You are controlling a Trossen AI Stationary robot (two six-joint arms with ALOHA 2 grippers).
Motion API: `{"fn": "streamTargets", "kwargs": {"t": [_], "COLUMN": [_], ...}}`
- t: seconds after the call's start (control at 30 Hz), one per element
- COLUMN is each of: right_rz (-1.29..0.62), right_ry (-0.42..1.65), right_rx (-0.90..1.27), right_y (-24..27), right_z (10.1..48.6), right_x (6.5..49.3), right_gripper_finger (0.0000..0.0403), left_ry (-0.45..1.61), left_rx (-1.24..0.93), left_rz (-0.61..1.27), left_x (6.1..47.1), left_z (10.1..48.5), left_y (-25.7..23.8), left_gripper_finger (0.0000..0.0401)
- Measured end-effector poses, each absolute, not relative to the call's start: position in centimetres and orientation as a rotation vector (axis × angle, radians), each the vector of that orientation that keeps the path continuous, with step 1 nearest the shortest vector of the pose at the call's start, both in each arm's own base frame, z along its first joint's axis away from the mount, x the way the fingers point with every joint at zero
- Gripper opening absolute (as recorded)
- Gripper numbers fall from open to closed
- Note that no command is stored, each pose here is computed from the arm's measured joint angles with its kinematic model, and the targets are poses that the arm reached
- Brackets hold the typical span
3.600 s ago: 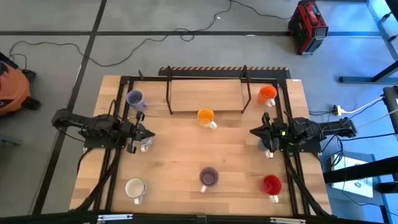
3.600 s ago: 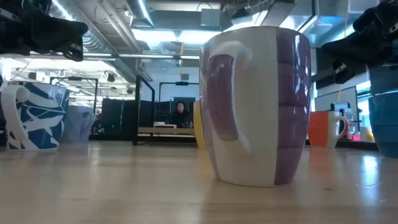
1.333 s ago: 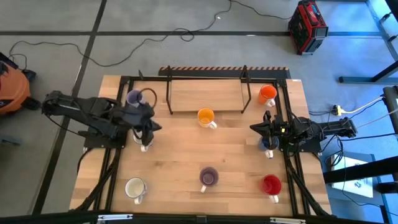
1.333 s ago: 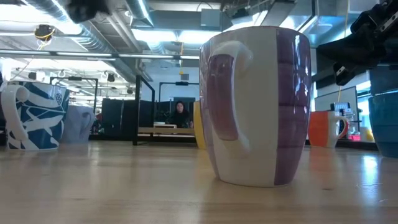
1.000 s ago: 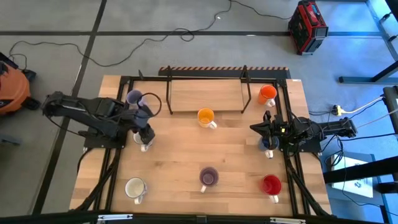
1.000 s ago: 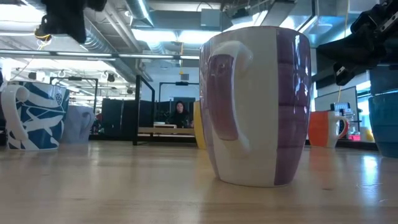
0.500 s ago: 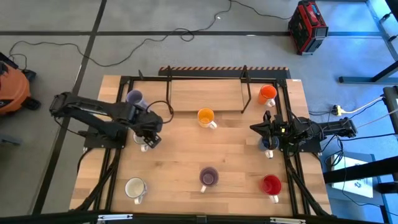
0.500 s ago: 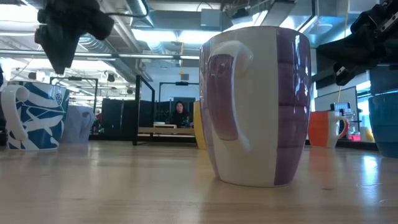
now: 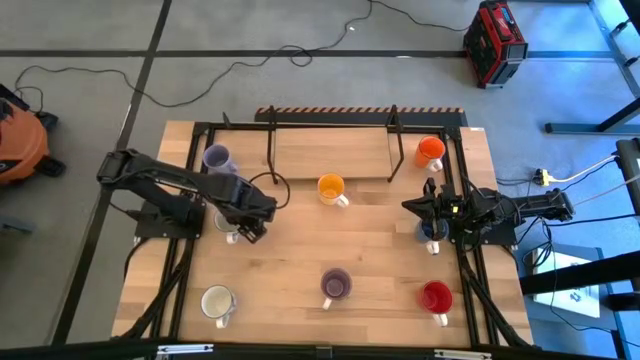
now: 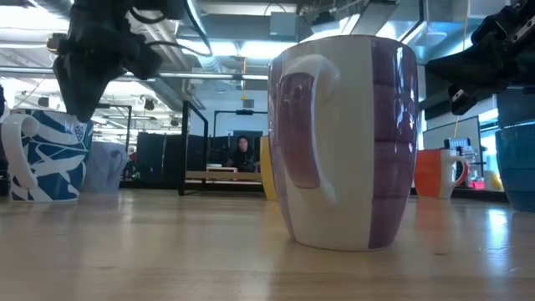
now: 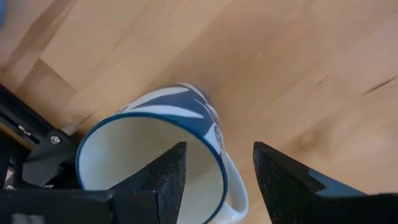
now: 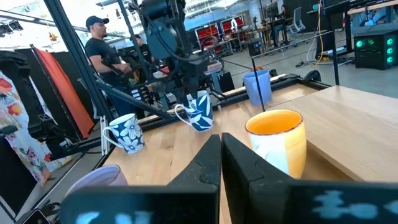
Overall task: Place coffee mugs
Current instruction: Put the top blue patterned mug on the shelf
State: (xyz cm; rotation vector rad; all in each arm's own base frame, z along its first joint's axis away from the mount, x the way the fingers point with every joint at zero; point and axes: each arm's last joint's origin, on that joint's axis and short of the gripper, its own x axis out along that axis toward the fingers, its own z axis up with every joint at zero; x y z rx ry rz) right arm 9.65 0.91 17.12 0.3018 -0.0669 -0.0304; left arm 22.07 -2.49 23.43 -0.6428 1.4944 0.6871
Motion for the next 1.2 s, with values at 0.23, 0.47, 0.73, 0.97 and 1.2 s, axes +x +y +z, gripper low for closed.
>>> {"fn": "streamTargets", "kwargs": {"t": [0.23, 0.47, 0.73, 0.97, 1.2], "right_rz": [-0.030, -0.030, -0.030, -0.030, -0.030], "right_ry": [-0.067, -0.067, -0.067, -0.067, -0.066], "right_rx": [0.302, 0.302, 0.302, 0.302, 0.301], "right_y": [0.9, 0.9, 0.9, 0.9, 0.9], "right_z": [17.1, 17.1, 17.1, 17.1, 17.1], "right_x": [9.6, 9.6, 9.6, 9.6, 9.6], "right_gripper_finger": [0.0003, 0.0003, 0.0003, 0.0003, 0.0003], "left_ry": [1.494, 1.508, 1.475, 1.288, 1.247], "left_rx": [-0.642, -0.651, -0.631, -0.657, -0.662], "left_rz": [0.696, 0.684, 0.581, 0.537, 0.557], "left_x": [22.2, 21.8, 22.7, 25.0, 28.7], "left_z": [21.3, 20.2, 20.8, 25.0, 26.3], "left_y": [-2.5, -2.5, -2.7, -2.9, -3.3], "left_gripper_finger": [0.0178, 0.0125, 0.0017, 0.0018, 0.0018]}}
